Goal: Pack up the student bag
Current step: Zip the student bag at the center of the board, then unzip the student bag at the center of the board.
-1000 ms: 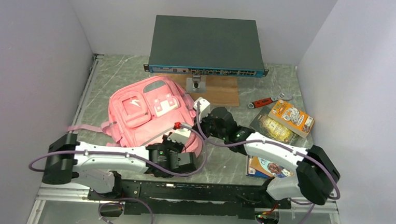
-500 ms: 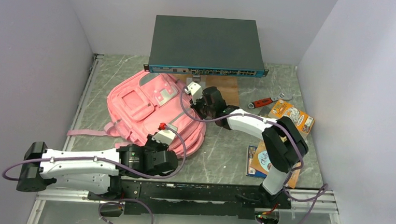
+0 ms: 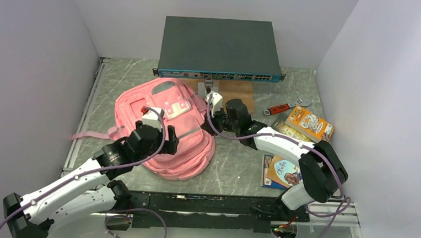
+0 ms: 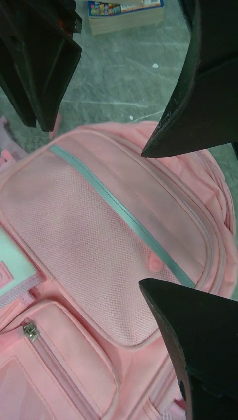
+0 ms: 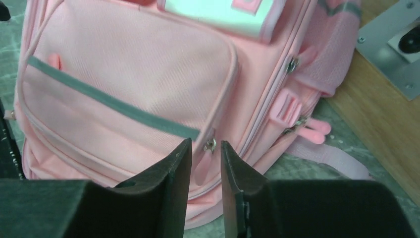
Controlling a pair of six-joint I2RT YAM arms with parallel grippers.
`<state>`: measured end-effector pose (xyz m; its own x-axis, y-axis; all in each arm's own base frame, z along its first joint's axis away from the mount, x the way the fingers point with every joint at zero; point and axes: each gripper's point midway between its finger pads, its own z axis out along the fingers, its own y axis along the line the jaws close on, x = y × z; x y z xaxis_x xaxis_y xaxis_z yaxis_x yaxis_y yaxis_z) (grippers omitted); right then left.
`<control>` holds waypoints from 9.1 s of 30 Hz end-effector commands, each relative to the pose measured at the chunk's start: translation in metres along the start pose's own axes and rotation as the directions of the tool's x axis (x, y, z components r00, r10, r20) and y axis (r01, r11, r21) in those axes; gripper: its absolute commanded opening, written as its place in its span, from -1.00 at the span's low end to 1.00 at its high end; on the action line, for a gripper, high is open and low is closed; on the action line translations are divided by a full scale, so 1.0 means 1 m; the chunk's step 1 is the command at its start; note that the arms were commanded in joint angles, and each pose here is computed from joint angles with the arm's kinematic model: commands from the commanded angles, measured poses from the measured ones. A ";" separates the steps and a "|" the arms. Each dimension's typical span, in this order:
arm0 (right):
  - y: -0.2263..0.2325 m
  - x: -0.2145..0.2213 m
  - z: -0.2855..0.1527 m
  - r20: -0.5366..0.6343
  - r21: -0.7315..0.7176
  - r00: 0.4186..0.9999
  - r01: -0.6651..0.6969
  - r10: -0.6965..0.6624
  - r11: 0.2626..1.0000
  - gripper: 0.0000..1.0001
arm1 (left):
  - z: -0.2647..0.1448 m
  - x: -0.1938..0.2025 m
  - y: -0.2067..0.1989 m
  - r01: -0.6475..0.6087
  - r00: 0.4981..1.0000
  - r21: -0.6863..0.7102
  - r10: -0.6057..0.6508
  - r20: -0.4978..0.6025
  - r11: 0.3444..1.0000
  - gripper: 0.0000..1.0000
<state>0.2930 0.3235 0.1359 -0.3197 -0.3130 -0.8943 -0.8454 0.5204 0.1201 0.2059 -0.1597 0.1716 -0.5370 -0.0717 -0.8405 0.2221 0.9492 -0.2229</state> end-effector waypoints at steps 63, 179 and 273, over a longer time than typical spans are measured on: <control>0.098 0.061 -0.030 -0.122 0.360 0.881 -0.390 0.457 0.848 0.56 | -0.024 0.015 0.056 0.383 0.891 -0.199 -0.418 -0.177 0.902 0.92; 0.040 0.114 -0.083 0.196 0.074 0.669 -0.739 0.717 0.669 0.33 | 0.061 0.023 -0.055 -0.204 0.938 -0.198 0.133 -0.320 0.959 0.99; 0.011 0.023 0.025 0.330 -0.278 0.889 0.414 -0.318 0.867 -0.03 | -0.019 -0.056 -0.020 -0.129 0.991 0.081 0.131 -0.010 0.988 -1.00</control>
<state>0.2793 0.3293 0.0941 0.0268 -0.1912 -0.9812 -0.9890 0.1378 -0.0539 0.2009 -0.1513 0.1757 -0.6376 0.1546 -0.7547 0.3134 0.9470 -0.0707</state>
